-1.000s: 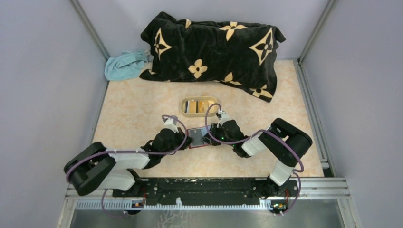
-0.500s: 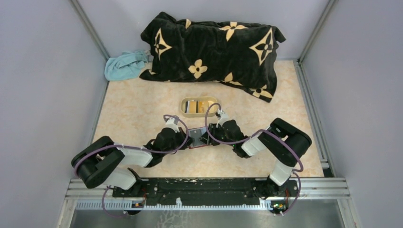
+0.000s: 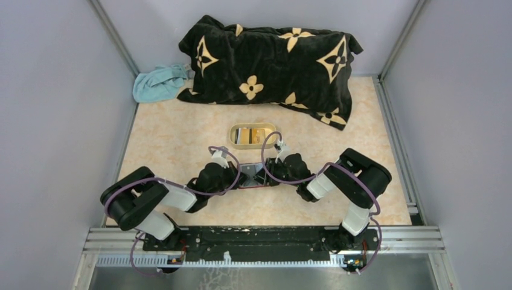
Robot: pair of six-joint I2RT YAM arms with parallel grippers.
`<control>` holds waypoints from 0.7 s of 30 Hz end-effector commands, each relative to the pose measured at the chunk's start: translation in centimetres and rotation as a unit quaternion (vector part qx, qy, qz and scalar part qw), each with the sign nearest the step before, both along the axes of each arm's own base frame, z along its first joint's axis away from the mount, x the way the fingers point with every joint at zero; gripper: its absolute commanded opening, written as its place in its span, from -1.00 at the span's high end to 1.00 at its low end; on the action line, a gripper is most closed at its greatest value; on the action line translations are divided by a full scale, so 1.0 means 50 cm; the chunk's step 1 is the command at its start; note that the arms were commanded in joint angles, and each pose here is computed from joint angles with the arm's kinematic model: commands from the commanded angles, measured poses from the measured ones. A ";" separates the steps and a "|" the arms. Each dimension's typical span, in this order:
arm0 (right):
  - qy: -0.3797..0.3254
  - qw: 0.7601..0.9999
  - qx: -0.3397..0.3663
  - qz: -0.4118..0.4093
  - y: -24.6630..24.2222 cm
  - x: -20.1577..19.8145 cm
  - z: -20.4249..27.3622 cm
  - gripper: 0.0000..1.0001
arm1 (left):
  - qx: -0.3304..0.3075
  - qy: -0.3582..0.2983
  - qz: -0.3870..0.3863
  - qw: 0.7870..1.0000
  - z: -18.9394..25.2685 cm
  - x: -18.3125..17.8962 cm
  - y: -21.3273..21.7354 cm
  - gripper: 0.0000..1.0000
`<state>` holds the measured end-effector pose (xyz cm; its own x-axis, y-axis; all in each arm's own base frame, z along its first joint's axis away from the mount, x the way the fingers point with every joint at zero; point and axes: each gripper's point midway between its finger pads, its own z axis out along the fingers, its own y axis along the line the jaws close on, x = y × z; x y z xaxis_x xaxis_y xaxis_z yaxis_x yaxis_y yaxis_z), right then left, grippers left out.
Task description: Take the credit cards out of the card holder
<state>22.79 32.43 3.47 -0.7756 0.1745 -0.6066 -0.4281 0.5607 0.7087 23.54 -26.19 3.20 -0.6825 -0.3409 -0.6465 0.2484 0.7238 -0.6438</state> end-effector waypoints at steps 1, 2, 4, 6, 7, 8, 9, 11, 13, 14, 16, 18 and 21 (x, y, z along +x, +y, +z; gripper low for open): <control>-0.022 0.998 0.046 0.025 0.022 -0.007 0.050 0.22 | 0.028 0.037 -0.005 0.999 -0.057 -0.031 0.026 1.00; -0.023 0.998 0.047 0.026 0.022 -0.008 0.052 0.23 | 0.028 0.038 -0.004 0.999 -0.059 -0.032 0.028 1.00; -0.025 0.998 0.051 0.028 0.023 -0.008 0.057 0.23 | 0.029 0.039 -0.004 0.999 -0.061 -0.034 0.030 1.00; -0.026 0.998 0.053 0.028 0.024 -0.008 0.061 0.24 | 0.029 0.039 -0.002 0.999 -0.062 -0.034 0.032 1.00; -0.028 0.998 0.054 0.028 0.024 -0.007 0.065 0.24 | 0.028 0.039 -0.002 0.999 -0.063 -0.036 0.032 1.00; -0.029 0.998 0.055 0.028 0.024 -0.008 0.067 0.24 | 0.026 0.038 -0.003 0.999 -0.061 -0.036 0.032 1.00; -0.030 0.998 0.056 0.028 0.025 -0.008 0.068 0.24 | 0.024 0.038 -0.004 0.999 -0.061 -0.038 0.032 1.00; -0.032 0.997 0.058 0.027 0.025 -0.006 0.072 0.25 | 0.022 0.037 -0.004 0.999 -0.058 -0.039 0.032 1.00; -0.032 0.997 0.061 0.027 0.026 -0.006 0.075 0.25 | 0.022 0.035 -0.005 0.999 -0.056 -0.040 0.034 1.00; -0.032 0.997 0.061 0.027 0.026 -0.006 0.076 0.25 | 0.021 0.035 -0.004 0.999 -0.054 -0.041 0.035 1.00; -0.032 0.997 0.062 0.027 0.027 -0.005 0.076 0.25 | 0.017 0.031 -0.005 0.999 -0.048 -0.041 0.035 1.00; -0.030 0.997 0.061 0.027 0.026 -0.006 0.073 0.25 | 0.010 0.025 -0.010 1.000 -0.037 -0.043 0.032 1.00; -0.029 0.997 0.059 0.027 0.025 -0.008 0.068 0.26 | 0.002 0.014 -0.015 1.000 -0.014 -0.043 0.029 0.98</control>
<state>21.99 32.79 3.89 -0.7938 0.1654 -0.5853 -0.4327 0.5226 0.7346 22.49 -25.65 3.28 -0.6828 -0.3536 -0.6393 0.2606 0.6996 -0.6653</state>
